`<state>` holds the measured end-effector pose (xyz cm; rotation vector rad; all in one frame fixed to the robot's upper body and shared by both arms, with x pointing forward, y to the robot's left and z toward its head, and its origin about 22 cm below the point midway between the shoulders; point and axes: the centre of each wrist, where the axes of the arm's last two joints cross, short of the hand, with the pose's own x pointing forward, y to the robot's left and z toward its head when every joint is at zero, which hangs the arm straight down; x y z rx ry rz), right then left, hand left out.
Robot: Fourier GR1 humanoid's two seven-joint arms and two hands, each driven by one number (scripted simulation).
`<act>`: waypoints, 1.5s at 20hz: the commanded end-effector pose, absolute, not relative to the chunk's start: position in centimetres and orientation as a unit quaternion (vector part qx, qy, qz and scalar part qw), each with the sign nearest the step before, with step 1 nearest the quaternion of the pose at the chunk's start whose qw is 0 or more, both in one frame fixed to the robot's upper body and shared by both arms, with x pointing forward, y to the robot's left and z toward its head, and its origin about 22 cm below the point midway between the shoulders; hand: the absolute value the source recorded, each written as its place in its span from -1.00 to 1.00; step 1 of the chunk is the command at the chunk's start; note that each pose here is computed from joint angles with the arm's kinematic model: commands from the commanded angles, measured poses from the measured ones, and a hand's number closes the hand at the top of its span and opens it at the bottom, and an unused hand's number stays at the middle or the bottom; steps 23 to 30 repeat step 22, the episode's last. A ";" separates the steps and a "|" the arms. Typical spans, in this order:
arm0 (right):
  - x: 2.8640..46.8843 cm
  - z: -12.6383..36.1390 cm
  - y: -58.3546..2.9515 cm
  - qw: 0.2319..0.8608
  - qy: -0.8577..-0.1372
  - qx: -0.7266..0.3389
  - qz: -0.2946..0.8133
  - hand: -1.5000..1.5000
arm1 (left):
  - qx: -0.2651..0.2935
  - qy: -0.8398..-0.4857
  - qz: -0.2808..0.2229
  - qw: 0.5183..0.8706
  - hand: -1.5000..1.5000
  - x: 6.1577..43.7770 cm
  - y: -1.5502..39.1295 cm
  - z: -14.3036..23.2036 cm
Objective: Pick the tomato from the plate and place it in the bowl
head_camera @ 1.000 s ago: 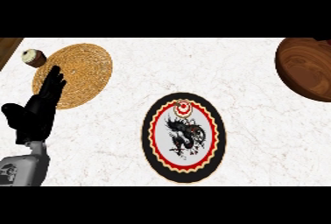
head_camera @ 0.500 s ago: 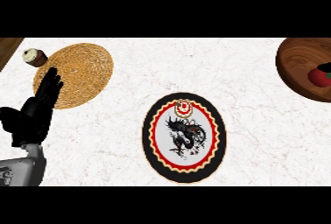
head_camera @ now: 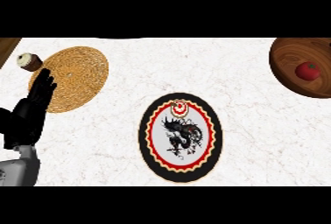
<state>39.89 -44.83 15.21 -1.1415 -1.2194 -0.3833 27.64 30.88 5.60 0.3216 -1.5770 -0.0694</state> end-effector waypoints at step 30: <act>18.7 10.5 -53.4 0.592 -0.664 -0.360 -0.281 -1.00 | 0.148 -0.700 -0.026 0.698 0.00 27.9 31.0 6.4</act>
